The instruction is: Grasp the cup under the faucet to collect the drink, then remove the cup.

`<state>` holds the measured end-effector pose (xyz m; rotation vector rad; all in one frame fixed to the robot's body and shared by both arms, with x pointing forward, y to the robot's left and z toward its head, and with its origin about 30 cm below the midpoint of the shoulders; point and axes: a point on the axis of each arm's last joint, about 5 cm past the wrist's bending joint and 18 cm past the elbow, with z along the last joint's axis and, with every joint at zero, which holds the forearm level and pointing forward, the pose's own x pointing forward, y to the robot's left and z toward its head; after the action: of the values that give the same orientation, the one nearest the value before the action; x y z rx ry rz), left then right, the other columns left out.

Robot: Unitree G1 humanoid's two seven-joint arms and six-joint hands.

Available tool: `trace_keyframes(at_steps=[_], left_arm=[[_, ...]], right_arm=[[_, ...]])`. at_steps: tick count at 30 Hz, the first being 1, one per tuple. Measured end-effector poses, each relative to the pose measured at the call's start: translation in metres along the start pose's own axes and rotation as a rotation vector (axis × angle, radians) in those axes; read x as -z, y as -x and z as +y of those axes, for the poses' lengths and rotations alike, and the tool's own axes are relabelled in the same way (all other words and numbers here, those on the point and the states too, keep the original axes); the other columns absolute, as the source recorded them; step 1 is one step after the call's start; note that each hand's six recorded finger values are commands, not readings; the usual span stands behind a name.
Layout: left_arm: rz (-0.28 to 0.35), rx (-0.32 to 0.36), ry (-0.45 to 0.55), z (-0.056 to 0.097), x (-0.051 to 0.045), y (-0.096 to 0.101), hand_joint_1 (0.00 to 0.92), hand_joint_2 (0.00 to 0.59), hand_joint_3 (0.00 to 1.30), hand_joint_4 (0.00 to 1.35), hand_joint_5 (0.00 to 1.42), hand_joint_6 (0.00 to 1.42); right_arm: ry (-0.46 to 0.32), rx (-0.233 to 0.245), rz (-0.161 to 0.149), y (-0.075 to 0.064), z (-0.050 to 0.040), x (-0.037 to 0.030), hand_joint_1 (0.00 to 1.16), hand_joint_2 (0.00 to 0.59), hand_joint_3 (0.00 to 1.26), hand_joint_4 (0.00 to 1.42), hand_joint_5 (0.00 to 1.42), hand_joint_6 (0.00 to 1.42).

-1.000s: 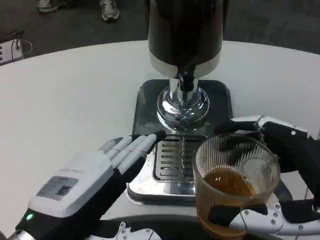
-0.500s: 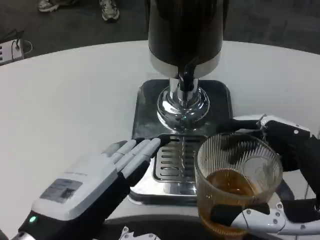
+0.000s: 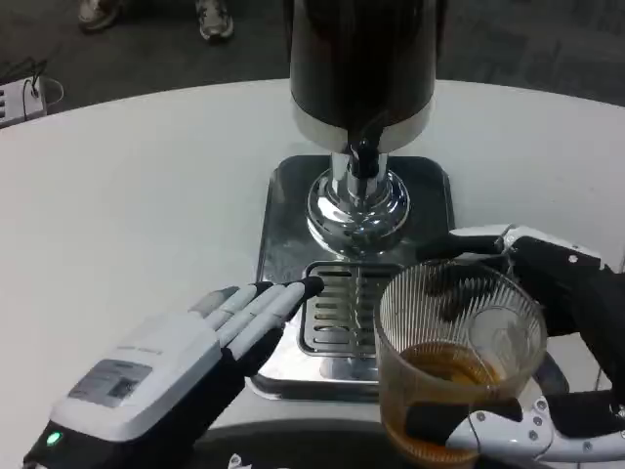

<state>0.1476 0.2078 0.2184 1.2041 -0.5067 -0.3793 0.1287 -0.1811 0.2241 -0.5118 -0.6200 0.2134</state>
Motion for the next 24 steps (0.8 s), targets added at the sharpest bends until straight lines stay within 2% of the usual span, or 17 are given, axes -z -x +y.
trace_keyframes(at_steps=[15,24], left_arm=[[0.006,0.004,0.010,-0.0002,0.0001,0.0024,0.000,0.070,0.00,0.00,0.00,0.00],[0.014,0.008,0.030,-0.0011,0.0008,0.0054,0.000,0.070,0.00,0.00,0.00,0.00]], right_arm=[[-0.009,-0.008,0.005,0.0024,0.0026,-0.0014,0.94,0.183,1.04,1.26,1.42,1.42],[-0.009,-0.008,-0.006,0.0026,0.0033,-0.0038,0.93,0.183,1.04,1.26,1.42,1.42]])
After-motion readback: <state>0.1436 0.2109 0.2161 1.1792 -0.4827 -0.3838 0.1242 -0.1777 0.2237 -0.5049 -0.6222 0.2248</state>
